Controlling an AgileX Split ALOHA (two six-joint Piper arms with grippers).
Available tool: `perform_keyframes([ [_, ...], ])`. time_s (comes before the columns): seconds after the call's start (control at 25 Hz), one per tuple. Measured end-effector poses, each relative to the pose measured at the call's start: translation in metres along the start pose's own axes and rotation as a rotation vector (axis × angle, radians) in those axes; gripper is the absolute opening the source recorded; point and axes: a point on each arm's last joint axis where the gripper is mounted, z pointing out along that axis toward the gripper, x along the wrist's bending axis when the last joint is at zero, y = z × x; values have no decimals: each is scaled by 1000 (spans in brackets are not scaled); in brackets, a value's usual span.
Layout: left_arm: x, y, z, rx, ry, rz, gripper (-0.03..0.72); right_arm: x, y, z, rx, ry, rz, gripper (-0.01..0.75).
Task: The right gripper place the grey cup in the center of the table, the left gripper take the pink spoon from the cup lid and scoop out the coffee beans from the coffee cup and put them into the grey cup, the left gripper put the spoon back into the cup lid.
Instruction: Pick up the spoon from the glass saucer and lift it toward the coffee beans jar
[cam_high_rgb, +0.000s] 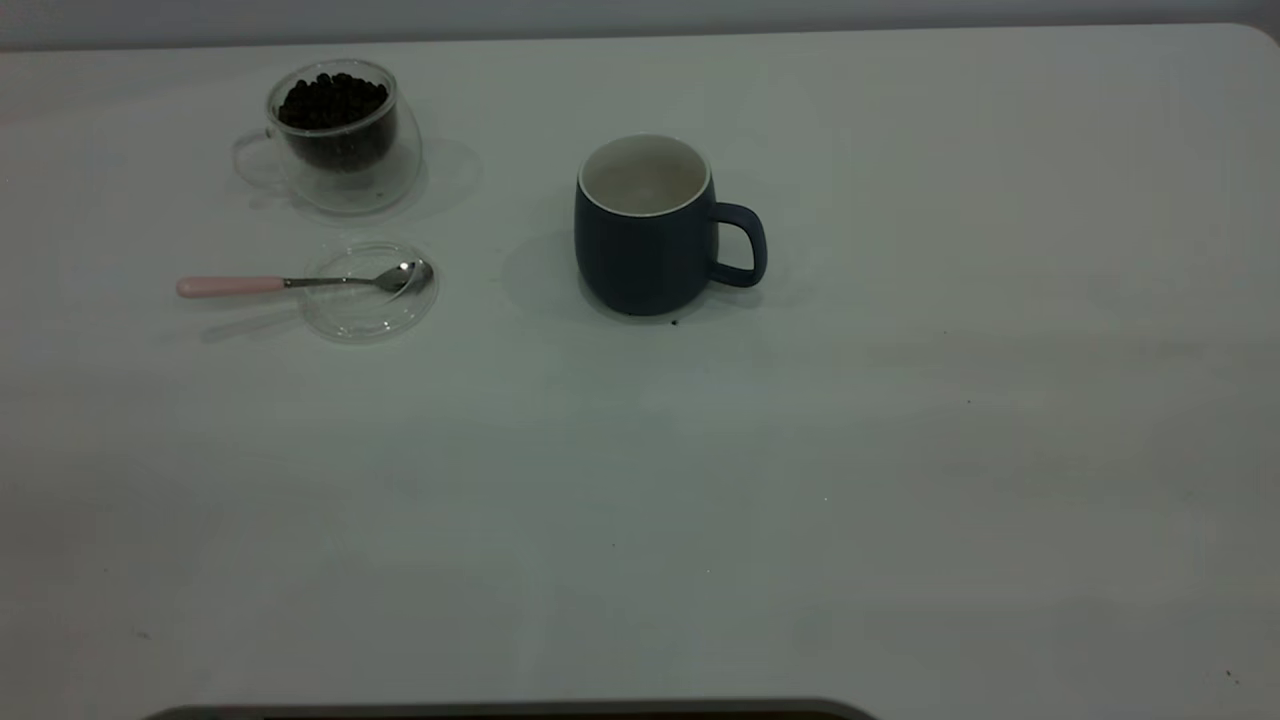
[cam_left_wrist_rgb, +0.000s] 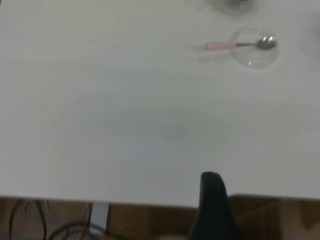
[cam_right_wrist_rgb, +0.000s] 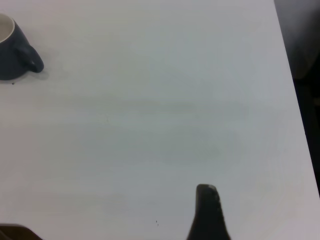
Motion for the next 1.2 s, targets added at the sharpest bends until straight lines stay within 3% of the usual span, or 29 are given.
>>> perform_keyframes([
  [0.28, -8, 94, 39, 219, 17, -3, 586, 0, 0, 0, 0, 0, 0, 591],
  [0.56, -18, 168, 128, 407, 11, 15, 590, 0, 0, 0, 0, 0, 0, 591],
  [0.76, -13, 183, 184, 511, -10, 8, 686, 0, 0, 0, -1, 0, 0, 591],
  [0.96, 9, 178, 228, 563, -88, -34, 710, 0, 0, 0, -1, 0, 0, 591],
  [1.2, 40, 177, 282, 510, -316, -113, 710, 0, 0, 0, -2, 0, 0, 591],
])
